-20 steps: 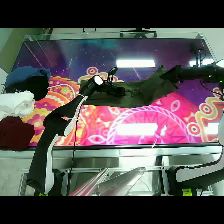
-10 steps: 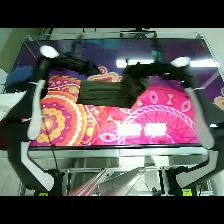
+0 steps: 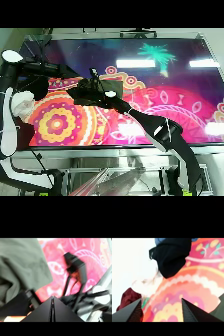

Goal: Fold the shirts.

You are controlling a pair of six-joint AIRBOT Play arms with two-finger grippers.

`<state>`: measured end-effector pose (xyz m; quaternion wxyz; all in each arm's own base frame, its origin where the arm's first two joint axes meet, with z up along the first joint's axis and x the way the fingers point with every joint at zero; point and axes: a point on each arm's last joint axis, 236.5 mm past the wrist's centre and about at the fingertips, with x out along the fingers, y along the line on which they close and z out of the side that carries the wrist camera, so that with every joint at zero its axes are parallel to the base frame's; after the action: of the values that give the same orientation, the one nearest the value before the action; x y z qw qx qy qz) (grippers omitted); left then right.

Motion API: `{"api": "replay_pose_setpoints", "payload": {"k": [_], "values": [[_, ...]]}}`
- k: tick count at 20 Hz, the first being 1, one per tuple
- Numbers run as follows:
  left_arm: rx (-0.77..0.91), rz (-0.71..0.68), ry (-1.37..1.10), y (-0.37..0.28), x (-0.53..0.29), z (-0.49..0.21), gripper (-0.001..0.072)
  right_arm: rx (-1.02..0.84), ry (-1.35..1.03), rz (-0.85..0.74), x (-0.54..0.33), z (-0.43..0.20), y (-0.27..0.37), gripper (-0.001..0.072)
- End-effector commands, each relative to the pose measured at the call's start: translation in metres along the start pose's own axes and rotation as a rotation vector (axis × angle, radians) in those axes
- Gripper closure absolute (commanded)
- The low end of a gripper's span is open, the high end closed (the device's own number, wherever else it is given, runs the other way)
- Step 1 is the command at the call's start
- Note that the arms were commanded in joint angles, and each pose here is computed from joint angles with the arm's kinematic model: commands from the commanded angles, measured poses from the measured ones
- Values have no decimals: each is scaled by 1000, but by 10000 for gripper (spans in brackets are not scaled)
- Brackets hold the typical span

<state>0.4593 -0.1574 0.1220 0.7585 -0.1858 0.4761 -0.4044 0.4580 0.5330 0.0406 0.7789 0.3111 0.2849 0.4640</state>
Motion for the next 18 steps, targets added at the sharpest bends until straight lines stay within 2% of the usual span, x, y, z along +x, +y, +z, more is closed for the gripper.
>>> {"api": "replay_pose_setpoints", "payload": {"k": [1, 3, 7, 9, 10, 11, 15, 18], "values": [[-38, -17, -38, 14, -18, -3, 691, -68, 5, 49, -25, 40, 16, 249], [-57, -64, -76, 12, -33, 3, 692, -61, 92, -24, -66, 69, -2, 248], [-76, -149, -123, 5, -55, 8, 693, 38, 361, -446, -200, 88, -97, 242], [-75, -158, -108, 3, -55, 5, 693, 110, 423, -580, -249, 88, -132, 219], [-71, -164, -99, 0, -53, 3, 693, 157, 432, -607, -260, 84, -145, 101], [-66, -170, -89, -4, -50, 2, 693, 195, 437, -625, -266, 77, -159, 64], [-48, -188, -60, -16, -38, -1, 693, 308, 479, -660, -260, 35, -208, 64], [-38, -201, -40, -23, -32, -4, 693, 419, 493, -579, -236, 8, -220, 64]]}}
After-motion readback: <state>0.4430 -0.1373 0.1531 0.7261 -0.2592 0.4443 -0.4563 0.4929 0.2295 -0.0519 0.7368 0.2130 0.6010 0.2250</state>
